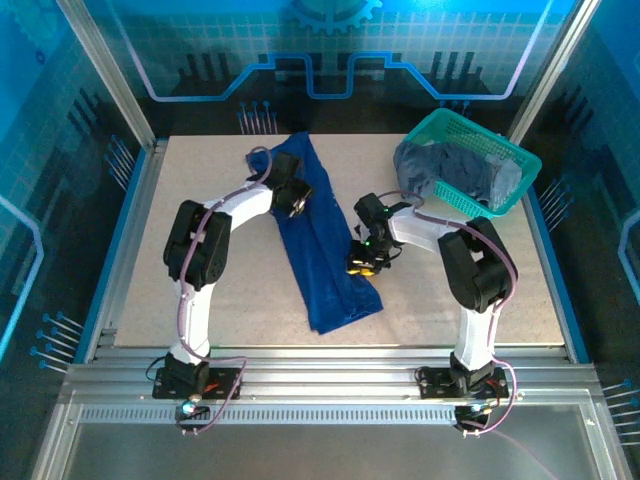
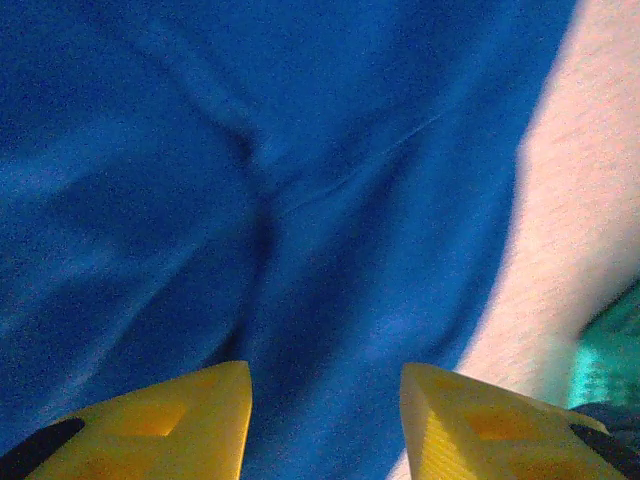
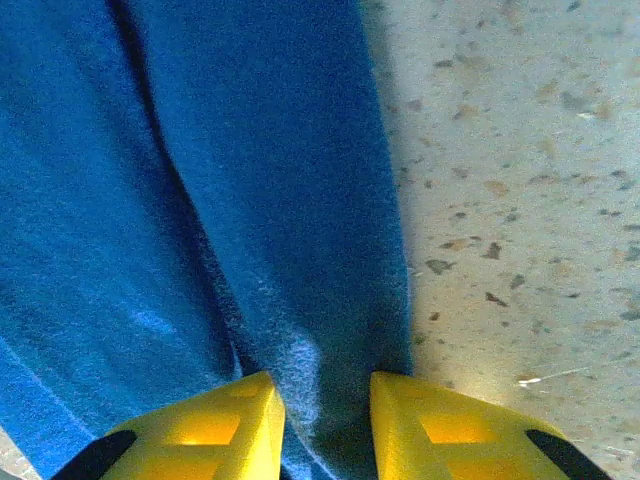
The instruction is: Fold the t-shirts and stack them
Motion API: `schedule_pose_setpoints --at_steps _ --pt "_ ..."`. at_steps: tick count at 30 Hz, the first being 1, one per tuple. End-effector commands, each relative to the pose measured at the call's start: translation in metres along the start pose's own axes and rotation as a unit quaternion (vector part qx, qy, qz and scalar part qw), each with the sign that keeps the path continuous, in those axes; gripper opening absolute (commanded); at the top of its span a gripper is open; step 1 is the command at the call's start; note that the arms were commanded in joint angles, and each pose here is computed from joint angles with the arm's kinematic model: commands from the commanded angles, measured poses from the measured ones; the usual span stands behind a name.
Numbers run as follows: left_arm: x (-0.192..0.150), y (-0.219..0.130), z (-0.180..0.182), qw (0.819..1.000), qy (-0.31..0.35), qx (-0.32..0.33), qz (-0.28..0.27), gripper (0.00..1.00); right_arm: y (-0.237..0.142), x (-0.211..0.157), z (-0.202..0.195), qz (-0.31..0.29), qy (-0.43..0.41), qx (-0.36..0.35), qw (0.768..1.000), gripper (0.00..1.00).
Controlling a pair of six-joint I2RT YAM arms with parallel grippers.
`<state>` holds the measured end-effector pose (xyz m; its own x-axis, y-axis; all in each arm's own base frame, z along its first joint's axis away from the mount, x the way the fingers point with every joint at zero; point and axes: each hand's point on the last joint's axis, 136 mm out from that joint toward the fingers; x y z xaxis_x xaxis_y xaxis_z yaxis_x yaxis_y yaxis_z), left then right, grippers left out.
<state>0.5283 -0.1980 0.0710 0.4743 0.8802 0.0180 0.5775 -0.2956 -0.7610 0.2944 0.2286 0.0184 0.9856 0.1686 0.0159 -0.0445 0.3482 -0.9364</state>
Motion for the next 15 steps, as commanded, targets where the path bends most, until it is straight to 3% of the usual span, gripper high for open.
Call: schedule_pose_setpoints --at_steps 1,6,11,15 --pt "0.024 0.004 -0.026 0.998 0.019 -0.026 -0.059 0.44 0.016 -0.009 -0.004 0.023 0.023 -0.026 0.999 0.3" --pt "0.048 0.016 -0.007 0.994 0.019 0.047 -0.092 0.46 0.028 -0.035 -0.009 0.047 0.066 -0.046 0.996 0.29" --pt "0.064 0.051 0.001 0.995 0.023 0.074 -0.063 0.46 0.026 -0.058 -0.004 0.048 0.108 -0.035 0.992 0.29" --pt "0.053 0.088 -0.007 0.998 0.046 0.049 0.001 0.45 0.022 -0.063 0.002 0.034 0.123 -0.028 0.991 0.29"
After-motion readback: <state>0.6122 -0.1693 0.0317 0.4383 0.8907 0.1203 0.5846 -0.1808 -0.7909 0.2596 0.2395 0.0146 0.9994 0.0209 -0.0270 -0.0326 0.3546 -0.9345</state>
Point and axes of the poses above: each hand's point on the last joint's axis, 136 mm out from that joint toward the fingers, its own y axis out along the fingers, its own z axis along the line the jaws close on, x = y × z, and after that the axes turned 11 degrees about -y, right-handed
